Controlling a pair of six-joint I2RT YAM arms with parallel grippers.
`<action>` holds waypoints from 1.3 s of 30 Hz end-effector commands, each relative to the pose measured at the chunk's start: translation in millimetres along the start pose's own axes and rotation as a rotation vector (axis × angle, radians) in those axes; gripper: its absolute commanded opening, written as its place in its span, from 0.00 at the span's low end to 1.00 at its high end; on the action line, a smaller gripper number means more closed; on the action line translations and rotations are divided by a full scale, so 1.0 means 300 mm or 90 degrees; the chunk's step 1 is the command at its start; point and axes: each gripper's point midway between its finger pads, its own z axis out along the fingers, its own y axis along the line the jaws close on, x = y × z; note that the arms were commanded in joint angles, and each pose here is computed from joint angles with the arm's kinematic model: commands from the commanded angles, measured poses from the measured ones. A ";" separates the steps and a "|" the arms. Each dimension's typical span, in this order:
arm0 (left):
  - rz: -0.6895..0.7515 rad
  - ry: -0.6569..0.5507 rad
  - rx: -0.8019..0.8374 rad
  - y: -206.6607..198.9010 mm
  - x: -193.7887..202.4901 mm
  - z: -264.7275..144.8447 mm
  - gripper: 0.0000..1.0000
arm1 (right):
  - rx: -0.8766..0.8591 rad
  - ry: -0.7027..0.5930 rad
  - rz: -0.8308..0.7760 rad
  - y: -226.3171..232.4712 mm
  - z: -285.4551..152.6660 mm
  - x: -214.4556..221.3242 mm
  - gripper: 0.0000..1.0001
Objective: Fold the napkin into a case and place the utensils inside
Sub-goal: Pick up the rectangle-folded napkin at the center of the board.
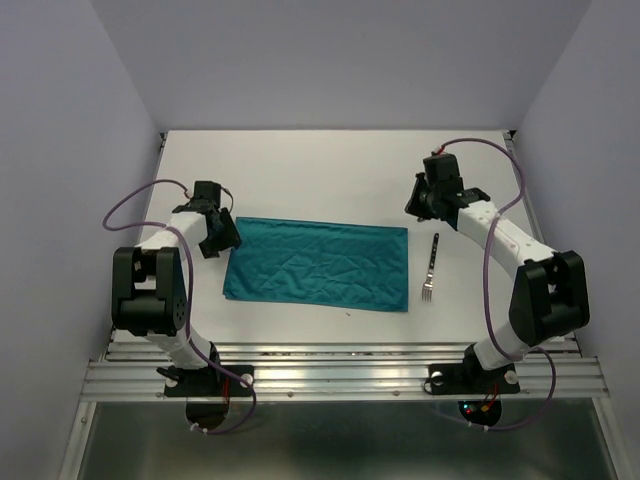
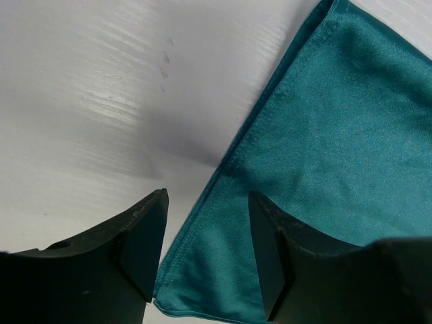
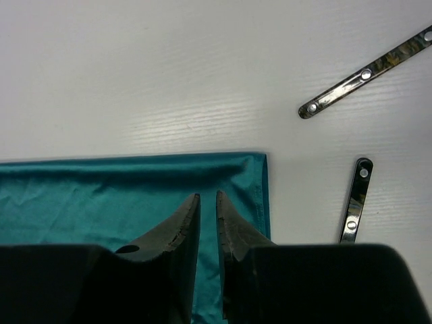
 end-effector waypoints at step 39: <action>0.048 0.084 -0.036 -0.059 0.158 0.108 0.00 | 0.018 0.013 0.008 -0.055 -0.026 0.062 0.22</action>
